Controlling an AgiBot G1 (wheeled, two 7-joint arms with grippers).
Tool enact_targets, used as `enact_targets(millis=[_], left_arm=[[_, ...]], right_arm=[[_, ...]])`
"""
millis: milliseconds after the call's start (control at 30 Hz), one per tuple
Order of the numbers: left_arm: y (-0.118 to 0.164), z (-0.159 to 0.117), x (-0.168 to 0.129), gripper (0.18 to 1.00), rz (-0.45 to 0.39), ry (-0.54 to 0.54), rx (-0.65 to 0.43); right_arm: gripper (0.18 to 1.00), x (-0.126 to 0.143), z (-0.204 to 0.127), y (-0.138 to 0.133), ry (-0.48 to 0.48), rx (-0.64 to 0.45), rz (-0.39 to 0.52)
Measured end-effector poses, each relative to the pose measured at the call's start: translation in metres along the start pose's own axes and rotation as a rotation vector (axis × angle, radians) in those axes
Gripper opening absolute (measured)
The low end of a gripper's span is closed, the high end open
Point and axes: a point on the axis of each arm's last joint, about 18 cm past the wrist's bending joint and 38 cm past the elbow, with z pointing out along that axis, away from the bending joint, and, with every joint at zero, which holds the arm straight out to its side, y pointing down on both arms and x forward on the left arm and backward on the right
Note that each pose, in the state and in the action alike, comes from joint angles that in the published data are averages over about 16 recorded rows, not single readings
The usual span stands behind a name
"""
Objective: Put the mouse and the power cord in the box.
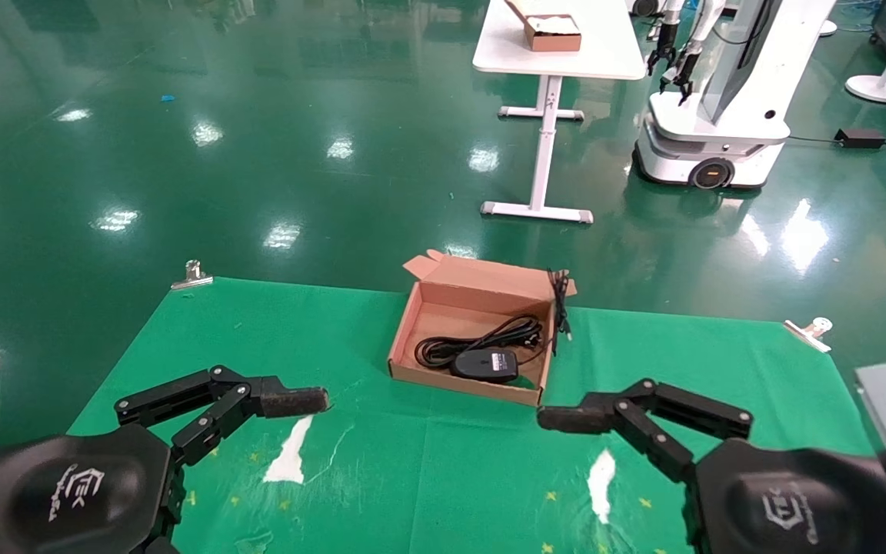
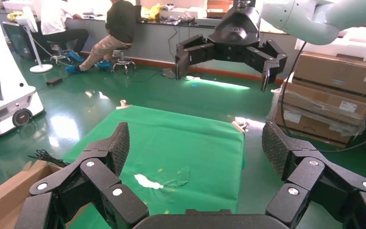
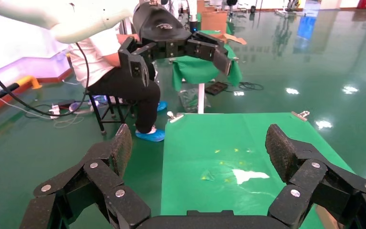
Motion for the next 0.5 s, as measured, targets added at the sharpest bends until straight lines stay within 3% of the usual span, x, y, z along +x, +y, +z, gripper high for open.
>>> enact_targets(millis=[500], left_arm=[[0.0002,0.0001,-0.0003,1.000,-0.001,-0.001,0.000]], right_arm=[[1.001,-0.0012,-0.0003,-0.0008,-0.002,0.002,0.001]])
